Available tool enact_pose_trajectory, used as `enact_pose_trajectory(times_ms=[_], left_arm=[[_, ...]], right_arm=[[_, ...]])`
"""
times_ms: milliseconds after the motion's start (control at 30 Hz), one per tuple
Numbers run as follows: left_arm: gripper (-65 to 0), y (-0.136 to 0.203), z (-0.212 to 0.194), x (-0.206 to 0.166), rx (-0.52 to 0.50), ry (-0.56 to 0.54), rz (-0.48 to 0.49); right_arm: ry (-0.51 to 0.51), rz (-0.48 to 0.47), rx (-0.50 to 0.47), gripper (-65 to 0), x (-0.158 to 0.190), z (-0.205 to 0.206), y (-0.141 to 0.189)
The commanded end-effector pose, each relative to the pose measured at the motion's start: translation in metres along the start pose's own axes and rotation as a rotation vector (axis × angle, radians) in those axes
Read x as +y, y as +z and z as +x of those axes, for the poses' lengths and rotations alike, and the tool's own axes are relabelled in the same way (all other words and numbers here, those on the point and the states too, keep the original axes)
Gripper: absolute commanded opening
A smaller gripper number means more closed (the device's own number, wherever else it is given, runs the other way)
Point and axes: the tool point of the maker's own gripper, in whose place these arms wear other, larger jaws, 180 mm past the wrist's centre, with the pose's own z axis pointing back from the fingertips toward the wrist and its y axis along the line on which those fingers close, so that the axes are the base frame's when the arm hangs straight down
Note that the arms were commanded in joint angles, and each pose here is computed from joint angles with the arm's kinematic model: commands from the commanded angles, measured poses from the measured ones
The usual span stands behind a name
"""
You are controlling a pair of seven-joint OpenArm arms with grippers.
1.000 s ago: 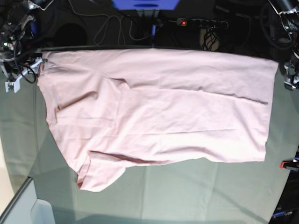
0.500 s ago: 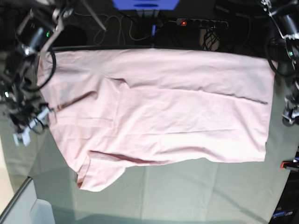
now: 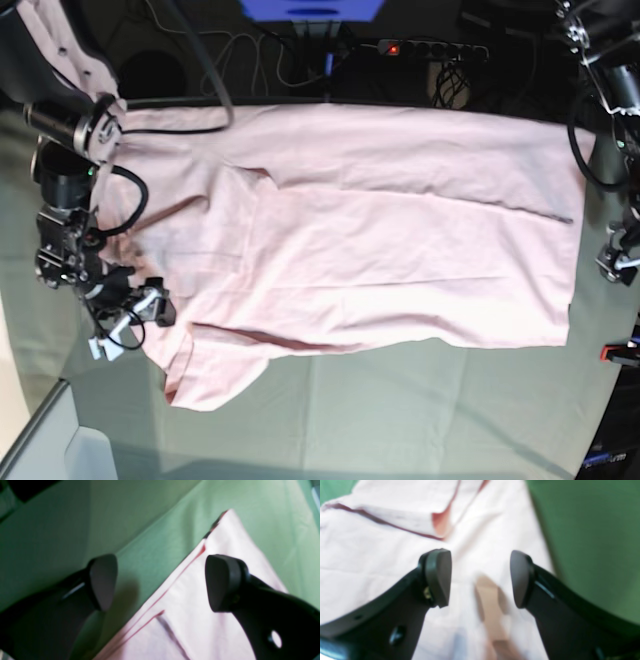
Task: Layout the t-shirt on the table in an organized manner, then fold the t-shirt properly
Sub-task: 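Grasp the shirt's side edge with both grippers at mid-body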
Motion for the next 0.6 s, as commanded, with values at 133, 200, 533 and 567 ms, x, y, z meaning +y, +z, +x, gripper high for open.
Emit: enact_pose_trajectory(times_ms=[133, 200, 533, 567], left_arm=[[-12.4, -0.004, 0.023, -0.023, -0.038, -0.05, -0.108], [-12.4, -0.004, 0.022, -0.026, -0.037, -0.061, -0.127], [-12.4, -0.006, 0.032, -0.039, -0.057, -0.05, -0.147], [-12.4, -0.006, 0.032, -0.039, -0.057, -0.049, -0.148]], right_arm=[[-0.014, -0.055, -0.171, -27.8, -0.016, 0.049, 0.005], [-0.016, -0.094, -0.194, -27.8, -0.028, 0.054, 0.01], [-0.091, -0.244, -0.181, -27.8, -0.06, 0.034, 0.011], [-0.095, -0.242, -0.177, -27.8, -0.059, 0.032, 0.01]])
